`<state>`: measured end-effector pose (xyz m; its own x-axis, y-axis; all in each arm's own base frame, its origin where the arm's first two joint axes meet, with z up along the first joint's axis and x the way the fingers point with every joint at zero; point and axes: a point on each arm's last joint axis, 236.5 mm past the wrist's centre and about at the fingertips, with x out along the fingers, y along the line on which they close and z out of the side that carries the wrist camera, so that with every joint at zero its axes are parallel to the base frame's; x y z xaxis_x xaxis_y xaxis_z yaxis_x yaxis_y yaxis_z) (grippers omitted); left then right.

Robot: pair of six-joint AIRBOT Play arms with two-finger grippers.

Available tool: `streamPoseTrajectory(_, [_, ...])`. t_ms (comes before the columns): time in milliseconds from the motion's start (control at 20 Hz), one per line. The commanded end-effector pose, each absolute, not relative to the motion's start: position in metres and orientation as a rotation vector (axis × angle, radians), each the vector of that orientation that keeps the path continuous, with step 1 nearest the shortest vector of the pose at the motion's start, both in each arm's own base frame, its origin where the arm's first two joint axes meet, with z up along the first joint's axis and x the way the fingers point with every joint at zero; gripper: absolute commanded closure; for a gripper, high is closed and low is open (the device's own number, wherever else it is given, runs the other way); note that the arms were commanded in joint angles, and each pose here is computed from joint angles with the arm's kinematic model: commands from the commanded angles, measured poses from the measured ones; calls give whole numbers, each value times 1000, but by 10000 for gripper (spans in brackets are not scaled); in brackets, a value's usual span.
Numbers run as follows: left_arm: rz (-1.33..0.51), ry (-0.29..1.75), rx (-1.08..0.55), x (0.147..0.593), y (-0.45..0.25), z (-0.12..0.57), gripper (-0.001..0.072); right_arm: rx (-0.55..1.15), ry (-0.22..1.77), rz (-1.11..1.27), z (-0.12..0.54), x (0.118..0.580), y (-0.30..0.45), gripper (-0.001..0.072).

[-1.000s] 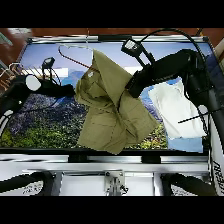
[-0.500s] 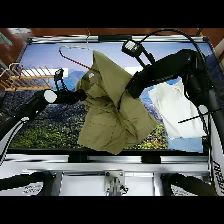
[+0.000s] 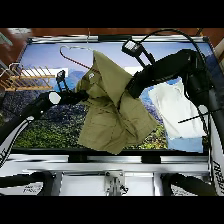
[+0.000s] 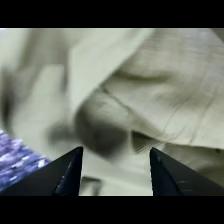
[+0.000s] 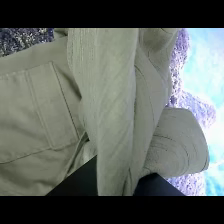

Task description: Fold the shirts.

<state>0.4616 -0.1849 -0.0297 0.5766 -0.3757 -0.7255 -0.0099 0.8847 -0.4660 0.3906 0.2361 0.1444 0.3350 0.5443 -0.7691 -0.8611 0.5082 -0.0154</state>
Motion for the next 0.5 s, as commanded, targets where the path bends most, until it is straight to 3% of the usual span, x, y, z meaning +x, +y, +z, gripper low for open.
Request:
streamPoseTrajectory(0, [-197,905,-507,474,-192,-42,259,-460,796,962,144,389,236,642])
streamPoseTrajectory(150, [-153,872,-530,486,-169,-39,286,-465,823,976,140,383,235,642])
streamPoseTrajectory(200, [-141,879,-534,487,-163,-41,518,-465,822,976,140,383,235,642])
streamPoseTrajectory(250, [-135,889,-531,486,-157,-43,672,-466,821,975,140,384,235,642])
streamPoseTrajectory(450, [-116,834,-525,494,-128,-18,674,-465,823,977,141,383,235,642])
